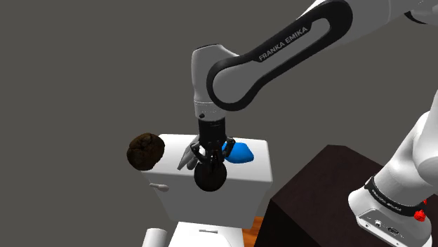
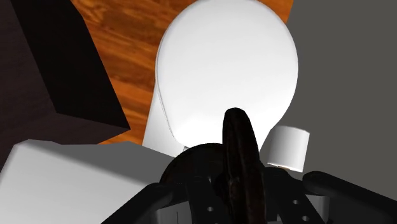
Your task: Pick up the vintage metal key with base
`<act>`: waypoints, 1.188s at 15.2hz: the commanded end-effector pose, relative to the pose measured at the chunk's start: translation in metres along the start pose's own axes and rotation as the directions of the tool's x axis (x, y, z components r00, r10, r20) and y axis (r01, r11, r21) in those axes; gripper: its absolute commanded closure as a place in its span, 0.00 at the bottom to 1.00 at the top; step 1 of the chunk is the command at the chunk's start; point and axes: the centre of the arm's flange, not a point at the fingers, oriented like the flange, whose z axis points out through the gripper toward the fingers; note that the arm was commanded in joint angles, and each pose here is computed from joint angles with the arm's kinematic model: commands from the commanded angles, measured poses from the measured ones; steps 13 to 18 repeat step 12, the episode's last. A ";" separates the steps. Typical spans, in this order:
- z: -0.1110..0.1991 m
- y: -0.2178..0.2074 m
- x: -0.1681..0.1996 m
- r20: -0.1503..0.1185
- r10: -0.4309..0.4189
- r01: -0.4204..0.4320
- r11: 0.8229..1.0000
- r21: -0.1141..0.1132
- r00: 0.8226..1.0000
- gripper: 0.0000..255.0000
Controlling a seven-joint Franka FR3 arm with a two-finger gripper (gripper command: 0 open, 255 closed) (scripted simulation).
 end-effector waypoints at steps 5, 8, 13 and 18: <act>-0.030 -0.002 -0.010 0.000 0.000 0.000 1.000 0.000 1.000 1.00; -0.045 -0.003 -0.015 0.000 0.000 0.000 1.000 0.000 1.000 1.00; -0.056 -0.004 -0.018 0.000 0.000 0.000 1.000 0.000 1.000 1.00; -0.056 -0.004 -0.018 0.000 0.000 0.000 1.000 0.000 1.000 1.00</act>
